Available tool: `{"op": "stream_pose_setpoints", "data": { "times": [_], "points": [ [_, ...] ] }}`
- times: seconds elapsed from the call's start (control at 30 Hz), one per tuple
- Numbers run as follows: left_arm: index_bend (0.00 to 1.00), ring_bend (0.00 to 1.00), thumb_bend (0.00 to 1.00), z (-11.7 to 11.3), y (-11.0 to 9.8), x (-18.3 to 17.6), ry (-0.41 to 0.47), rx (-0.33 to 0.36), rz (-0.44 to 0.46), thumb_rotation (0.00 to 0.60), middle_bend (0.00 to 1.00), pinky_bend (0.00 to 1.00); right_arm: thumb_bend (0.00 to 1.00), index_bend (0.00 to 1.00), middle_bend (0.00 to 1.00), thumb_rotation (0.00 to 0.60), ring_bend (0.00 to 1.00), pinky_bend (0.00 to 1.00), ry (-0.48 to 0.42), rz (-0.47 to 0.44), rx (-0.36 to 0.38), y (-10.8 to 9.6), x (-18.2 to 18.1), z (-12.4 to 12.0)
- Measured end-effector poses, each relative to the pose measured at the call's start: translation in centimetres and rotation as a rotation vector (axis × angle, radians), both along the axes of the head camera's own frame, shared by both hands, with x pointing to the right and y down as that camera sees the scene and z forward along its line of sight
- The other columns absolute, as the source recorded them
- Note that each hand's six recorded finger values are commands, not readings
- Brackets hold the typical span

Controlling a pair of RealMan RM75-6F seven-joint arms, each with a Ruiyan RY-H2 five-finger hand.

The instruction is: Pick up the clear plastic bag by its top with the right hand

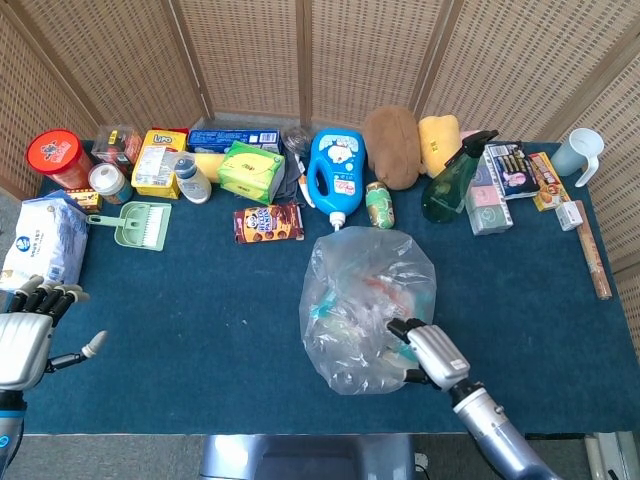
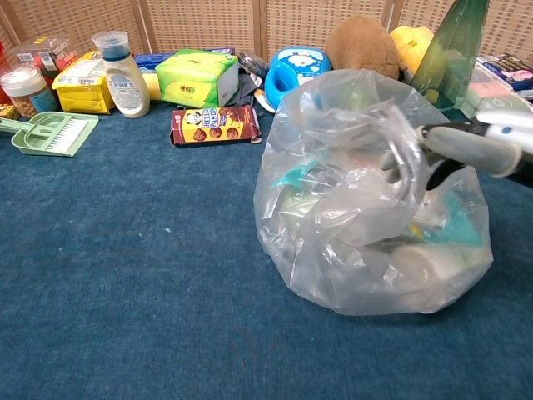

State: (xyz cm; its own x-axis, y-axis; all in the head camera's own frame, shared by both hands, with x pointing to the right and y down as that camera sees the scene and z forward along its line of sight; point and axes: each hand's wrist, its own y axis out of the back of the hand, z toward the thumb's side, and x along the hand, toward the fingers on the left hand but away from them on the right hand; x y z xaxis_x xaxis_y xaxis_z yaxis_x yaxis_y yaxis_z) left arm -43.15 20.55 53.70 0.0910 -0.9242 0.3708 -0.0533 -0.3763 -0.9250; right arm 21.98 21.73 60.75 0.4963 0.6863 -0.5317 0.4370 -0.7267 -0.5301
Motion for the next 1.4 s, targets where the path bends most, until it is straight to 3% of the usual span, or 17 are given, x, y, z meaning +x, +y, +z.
{"op": "stream_pose_setpoints", "data": {
  "times": [0.23, 0.4, 0.5, 0.7, 0.87, 1.2, 1.4],
  "points": [
    [0.32, 0.23, 0.21, 0.5, 0.1, -0.5, 0.001, -0.011, -0.011, 0.000, 0.31, 0.13, 0.30, 0.25, 0.27, 0.000, 0.22, 0.25, -0.093, 0.023, -0.069, -0.4, -2.5, -0.4],
    [0.32, 0.23, 0.21, 0.9, 0.1, -0.7, 0.002, -0.016, -0.014, 0.000, 0.31, 0.13, 0.29, 0.25, 0.29, 0.000, 0.23, 0.25, -0.199, 0.093, -0.187, -0.5, -3.8, -0.6],
    [0.32, 0.23, 0.21, 1.0, 0.1, -0.8, 0.000, -0.018, -0.015, 0.000, 0.31, 0.13, 0.28, 0.26, 0.32, 0.000, 0.24, 0.26, -0.268, 0.149, -0.285, -0.4, -4.6, -0.5],
    [0.32, 0.23, 0.21, 1.5, -0.1, -1.0, 0.001, -0.025, -0.019, 0.000, 0.31, 0.13, 0.28, 0.31, 0.37, 0.000, 0.28, 0.28, -0.441, 0.261, -0.551, 0.5, -7.0, -0.6],
    [0.32, 0.23, 0.21, 1.7, 0.2, -1.2, 0.001, -0.032, -0.026, 0.000, 0.31, 0.13, 0.28, 0.34, 0.39, 0.000, 0.30, 0.28, -0.635, 0.374, -0.729, -0.3, -9.3, -1.2],
    [0.32, 0.23, 0.21, 1.8, 0.3, -1.4, -0.002, -0.036, -0.032, 0.000, 0.31, 0.13, 0.29, 0.34, 0.40, 0.000, 0.31, 0.27, -0.801, 0.408, -0.716, -2.3, -10.5, -2.2],
    [0.32, 0.23, 0.21, 1.9, 0.1, -1.1, 0.001, -0.035, -0.024, 0.000, 0.31, 0.13, 0.30, 0.34, 0.40, 0.000, 0.31, 0.27, -0.904, 0.470, -0.656, -3.7, -10.4, -2.4]
  ]
}}
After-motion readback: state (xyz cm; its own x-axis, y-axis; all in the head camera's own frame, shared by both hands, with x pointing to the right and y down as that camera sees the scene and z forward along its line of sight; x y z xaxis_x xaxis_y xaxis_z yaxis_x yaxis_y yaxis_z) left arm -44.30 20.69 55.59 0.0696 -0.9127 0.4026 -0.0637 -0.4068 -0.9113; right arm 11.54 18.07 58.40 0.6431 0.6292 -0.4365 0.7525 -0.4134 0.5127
